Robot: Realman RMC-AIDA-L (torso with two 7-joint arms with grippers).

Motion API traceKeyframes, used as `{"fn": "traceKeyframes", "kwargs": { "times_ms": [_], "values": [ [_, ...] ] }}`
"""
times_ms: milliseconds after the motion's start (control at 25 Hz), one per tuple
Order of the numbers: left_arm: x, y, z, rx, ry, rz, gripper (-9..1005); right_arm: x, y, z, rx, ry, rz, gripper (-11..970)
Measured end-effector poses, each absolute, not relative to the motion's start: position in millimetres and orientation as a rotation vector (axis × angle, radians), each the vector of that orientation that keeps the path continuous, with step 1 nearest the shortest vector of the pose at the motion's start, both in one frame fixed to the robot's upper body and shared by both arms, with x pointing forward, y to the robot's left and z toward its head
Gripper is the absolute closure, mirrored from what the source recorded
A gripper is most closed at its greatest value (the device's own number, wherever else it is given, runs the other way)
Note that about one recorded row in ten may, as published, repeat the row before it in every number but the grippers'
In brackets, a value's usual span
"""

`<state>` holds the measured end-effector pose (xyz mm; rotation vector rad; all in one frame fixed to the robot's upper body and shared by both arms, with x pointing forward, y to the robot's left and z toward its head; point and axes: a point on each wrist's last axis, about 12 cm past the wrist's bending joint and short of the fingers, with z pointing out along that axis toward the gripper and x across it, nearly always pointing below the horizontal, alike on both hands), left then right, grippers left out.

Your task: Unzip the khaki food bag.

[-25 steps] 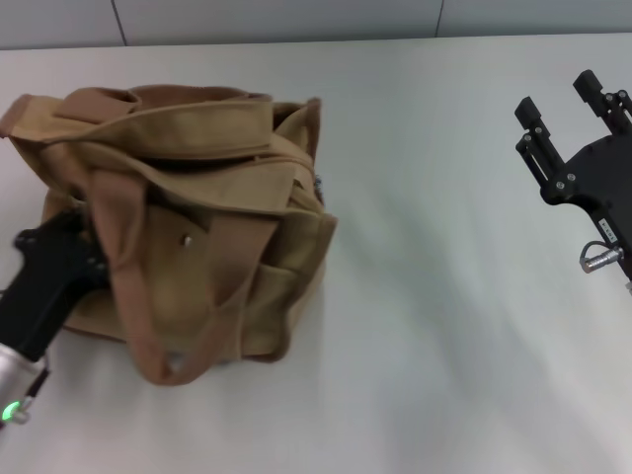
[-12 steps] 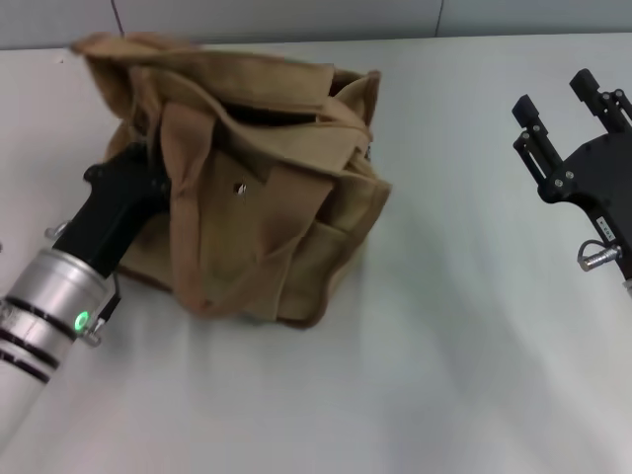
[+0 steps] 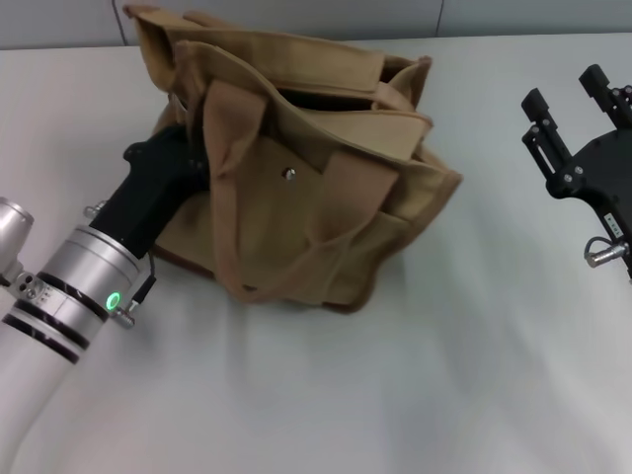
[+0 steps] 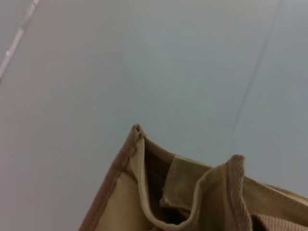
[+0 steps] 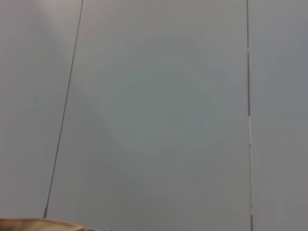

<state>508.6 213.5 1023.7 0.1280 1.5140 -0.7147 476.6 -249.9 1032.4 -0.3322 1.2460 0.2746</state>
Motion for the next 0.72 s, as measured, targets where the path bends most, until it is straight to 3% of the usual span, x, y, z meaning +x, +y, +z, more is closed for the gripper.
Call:
{"fn": "traceKeyframes", "kwargs": {
  "times_ms": [200, 480, 720],
  "values": [
    [492.4, 225.8, 1021.9, 0.253, 1.484, -0.749, 801, 478.8, -252.8, 1034.1, -0.3, 1.243, 0.272, 298],
    [447.0, 289.3, 1036.5, 0.243, 1.303, -0.754, 755, 489.4, -260.7, 1041.2, -0.159, 1.239, 0.366, 288],
    [421.1, 360.7, 1060.5, 0.371, 1.364, -0.765, 485, 484.9, -271.8, 1057.7, -0.225, 1.168, 0.675, 279]
  ]
}}
